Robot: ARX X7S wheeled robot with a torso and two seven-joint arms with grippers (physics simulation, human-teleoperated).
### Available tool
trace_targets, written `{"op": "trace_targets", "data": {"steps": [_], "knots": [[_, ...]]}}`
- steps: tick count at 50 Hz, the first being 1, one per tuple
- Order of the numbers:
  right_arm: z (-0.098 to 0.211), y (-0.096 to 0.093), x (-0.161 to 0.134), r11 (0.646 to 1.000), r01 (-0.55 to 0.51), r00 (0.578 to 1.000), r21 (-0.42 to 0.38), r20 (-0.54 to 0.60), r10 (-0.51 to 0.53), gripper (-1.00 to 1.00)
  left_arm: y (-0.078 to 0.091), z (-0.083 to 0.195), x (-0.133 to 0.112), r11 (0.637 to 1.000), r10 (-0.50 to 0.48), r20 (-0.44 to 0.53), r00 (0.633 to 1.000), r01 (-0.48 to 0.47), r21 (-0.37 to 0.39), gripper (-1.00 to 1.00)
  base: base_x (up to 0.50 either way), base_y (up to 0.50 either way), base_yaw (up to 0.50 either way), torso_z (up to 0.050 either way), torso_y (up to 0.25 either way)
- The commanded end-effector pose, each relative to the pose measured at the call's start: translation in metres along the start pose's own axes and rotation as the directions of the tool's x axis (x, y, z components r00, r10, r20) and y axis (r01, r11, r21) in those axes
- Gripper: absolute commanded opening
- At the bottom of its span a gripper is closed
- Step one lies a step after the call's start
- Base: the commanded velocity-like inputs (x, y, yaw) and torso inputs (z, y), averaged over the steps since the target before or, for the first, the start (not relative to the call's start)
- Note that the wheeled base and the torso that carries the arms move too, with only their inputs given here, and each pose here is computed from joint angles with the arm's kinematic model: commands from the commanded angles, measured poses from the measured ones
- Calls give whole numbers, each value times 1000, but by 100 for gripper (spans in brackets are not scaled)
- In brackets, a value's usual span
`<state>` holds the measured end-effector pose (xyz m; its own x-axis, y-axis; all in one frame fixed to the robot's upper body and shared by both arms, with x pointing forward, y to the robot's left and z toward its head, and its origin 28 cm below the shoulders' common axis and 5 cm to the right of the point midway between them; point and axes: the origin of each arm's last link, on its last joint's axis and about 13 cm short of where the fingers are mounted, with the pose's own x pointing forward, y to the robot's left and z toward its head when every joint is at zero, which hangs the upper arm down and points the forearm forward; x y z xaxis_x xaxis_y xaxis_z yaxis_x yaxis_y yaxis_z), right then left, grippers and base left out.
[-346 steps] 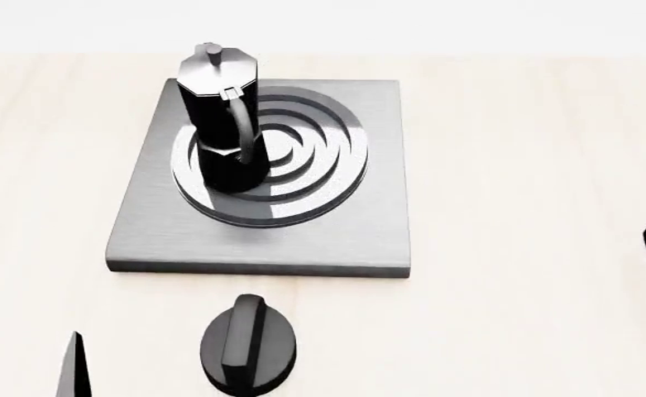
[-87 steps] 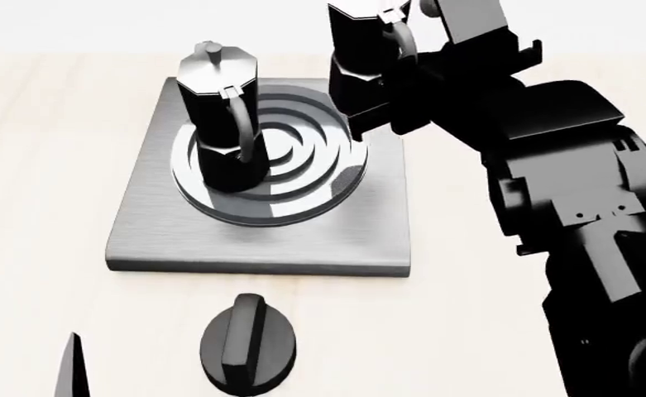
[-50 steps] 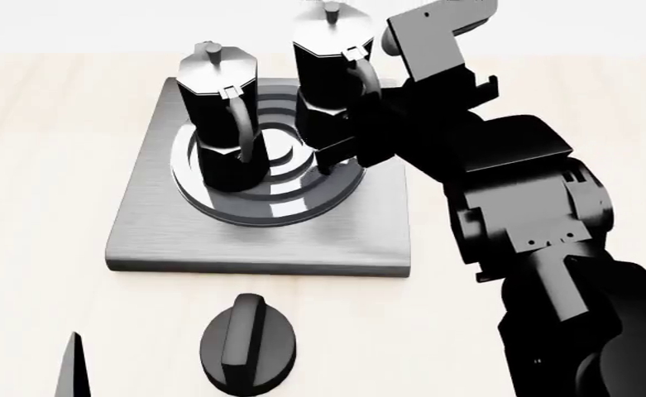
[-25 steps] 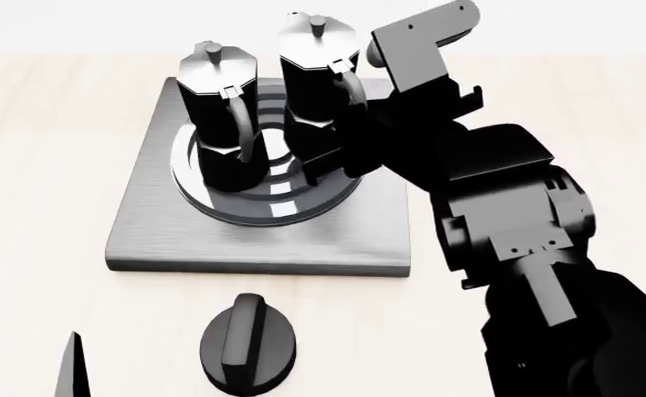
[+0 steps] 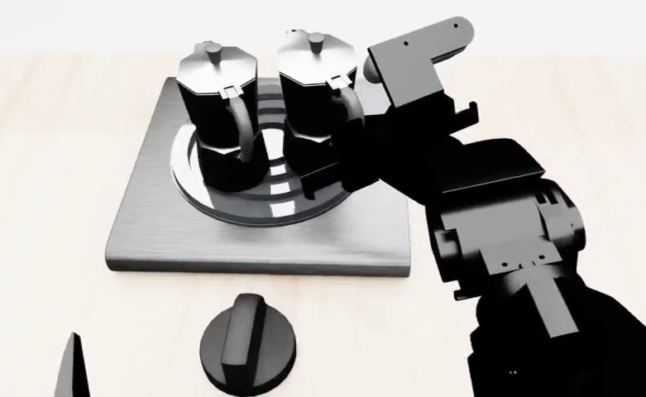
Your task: Put both moka pots on the stove.
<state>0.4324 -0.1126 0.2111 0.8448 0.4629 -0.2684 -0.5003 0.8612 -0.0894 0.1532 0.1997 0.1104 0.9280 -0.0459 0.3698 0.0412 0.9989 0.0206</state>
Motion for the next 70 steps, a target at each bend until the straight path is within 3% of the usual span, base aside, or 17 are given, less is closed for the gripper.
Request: {"op": "trace_targets", "data": {"steps": [1, 17, 18, 35, 41, 61, 65, 67, 70], "knots": [[2, 1, 1, 1000, -4, 999, 23, 33, 4, -100, 0, 0, 0, 1000, 0, 0, 1000, 0, 0, 100, 0, 0, 0, 0, 0], [-2, 2, 2, 1000, 2, 999, 17, 34, -2, -100, 0, 0, 1, 1000, 1, 0, 1000, -1, 0, 100, 0, 0, 0, 0, 1], [-2, 2, 2, 1000, 8, 999, 16, 36, -8, 100, 0, 0, 1, 1000, 1, 1, 1000, -1, 0, 100, 0, 0, 0, 0, 0], [11, -2, 0, 1000, 2, 996, 6, 91, -3, 100, 0, 0, 1, 1000, -3, 0, 1000, 3, -1, 100, 0, 0, 0, 0, 0], [24, 5, -37, 994, -37, 976, 104, 217, 13, 100, 0, -1, 1, 1000, -1, -1, 1000, 1, 0, 100, 0, 0, 0, 0, 0], [10, 55, -116, 981, -34, 866, 190, 495, -66, 100, -1, 0, 0, 1000, -3, 2, 1000, 3, 4, 100, 0, 0, 0, 0, 0], [4, 66, -125, 988, 41, 842, 149, 527, -114, 100, -1, 0, 0, 1000, -2, 2, 1000, 2, 4, 100, 0, 0, 0, 0, 0], [-3, 76, -133, 988, 22, 834, 150, 543, -101, 100, -1, 0, 0, 1000, -1, 4, 1000, 1, 4, 100, 0, 0, 0, 0, 0], [-10, 82, -140, 978, 46, 807, 203, 570, -157, 100, -1, 0, 0, 1000, -1, 3, 1000, 1, 5, 100, 0, 0, 0, 0, 0]]}}
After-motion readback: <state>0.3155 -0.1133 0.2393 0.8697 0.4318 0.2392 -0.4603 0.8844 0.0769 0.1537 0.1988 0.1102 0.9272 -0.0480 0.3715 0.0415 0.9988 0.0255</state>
